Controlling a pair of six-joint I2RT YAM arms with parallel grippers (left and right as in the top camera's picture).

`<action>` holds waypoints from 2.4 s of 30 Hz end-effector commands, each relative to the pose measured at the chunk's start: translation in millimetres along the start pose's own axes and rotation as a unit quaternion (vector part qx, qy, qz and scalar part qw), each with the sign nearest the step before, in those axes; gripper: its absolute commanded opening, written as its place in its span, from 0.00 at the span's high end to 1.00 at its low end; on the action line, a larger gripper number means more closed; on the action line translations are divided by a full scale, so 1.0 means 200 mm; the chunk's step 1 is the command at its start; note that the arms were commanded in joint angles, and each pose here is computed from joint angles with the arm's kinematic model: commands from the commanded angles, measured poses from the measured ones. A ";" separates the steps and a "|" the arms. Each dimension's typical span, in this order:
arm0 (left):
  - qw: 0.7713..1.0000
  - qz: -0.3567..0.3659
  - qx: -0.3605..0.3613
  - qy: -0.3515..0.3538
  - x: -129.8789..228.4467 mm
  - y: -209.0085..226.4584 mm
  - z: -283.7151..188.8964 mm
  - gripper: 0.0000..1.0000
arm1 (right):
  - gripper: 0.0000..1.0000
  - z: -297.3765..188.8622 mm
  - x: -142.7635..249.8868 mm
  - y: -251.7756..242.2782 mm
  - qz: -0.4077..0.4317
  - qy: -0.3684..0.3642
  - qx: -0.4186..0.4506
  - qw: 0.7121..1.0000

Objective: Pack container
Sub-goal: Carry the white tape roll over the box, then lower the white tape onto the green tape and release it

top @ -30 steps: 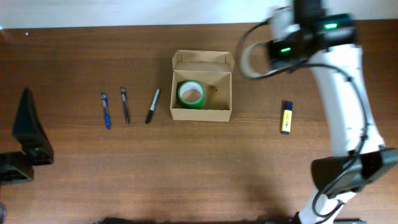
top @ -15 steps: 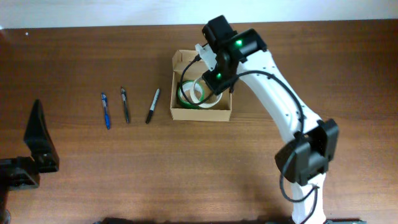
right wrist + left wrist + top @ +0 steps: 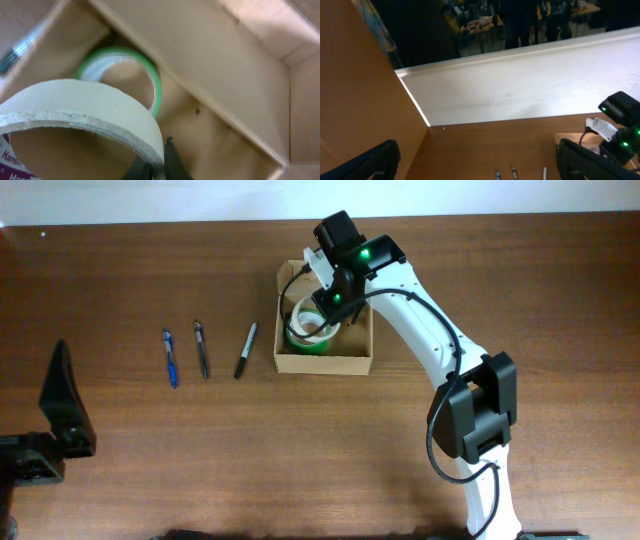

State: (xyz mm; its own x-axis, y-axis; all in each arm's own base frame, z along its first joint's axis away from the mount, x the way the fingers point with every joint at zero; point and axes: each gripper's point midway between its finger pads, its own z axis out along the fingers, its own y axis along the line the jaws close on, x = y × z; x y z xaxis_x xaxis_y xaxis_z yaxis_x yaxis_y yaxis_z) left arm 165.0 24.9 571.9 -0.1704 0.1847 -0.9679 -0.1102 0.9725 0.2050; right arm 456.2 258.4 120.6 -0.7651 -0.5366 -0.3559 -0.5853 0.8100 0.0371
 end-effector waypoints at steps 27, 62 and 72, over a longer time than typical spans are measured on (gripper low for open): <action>1.000 0.007 0.012 0.006 0.01 -0.03 0.03 0.01 | 0.96 0.22 0.07 0.20 0.012 0.046 -0.032 0.998; 1.000 0.007 0.012 0.006 0.01 -0.03 0.03 0.01 | 0.96 0.24 -0.04 0.08 0.042 0.000 -0.026 0.999; 1.000 0.007 0.012 0.006 0.01 -0.03 0.03 0.01 | 0.79 0.24 -0.01 0.10 0.046 0.012 -0.028 0.998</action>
State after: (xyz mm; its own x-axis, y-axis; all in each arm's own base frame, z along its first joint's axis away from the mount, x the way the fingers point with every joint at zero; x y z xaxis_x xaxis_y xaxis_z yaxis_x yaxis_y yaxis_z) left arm 165.8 23.5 571.5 -0.1711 0.1852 -0.9677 -0.1028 0.9735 0.2045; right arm 462.3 282.8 86.0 -0.8145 -0.4638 -0.3485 -0.5272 0.8424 0.1110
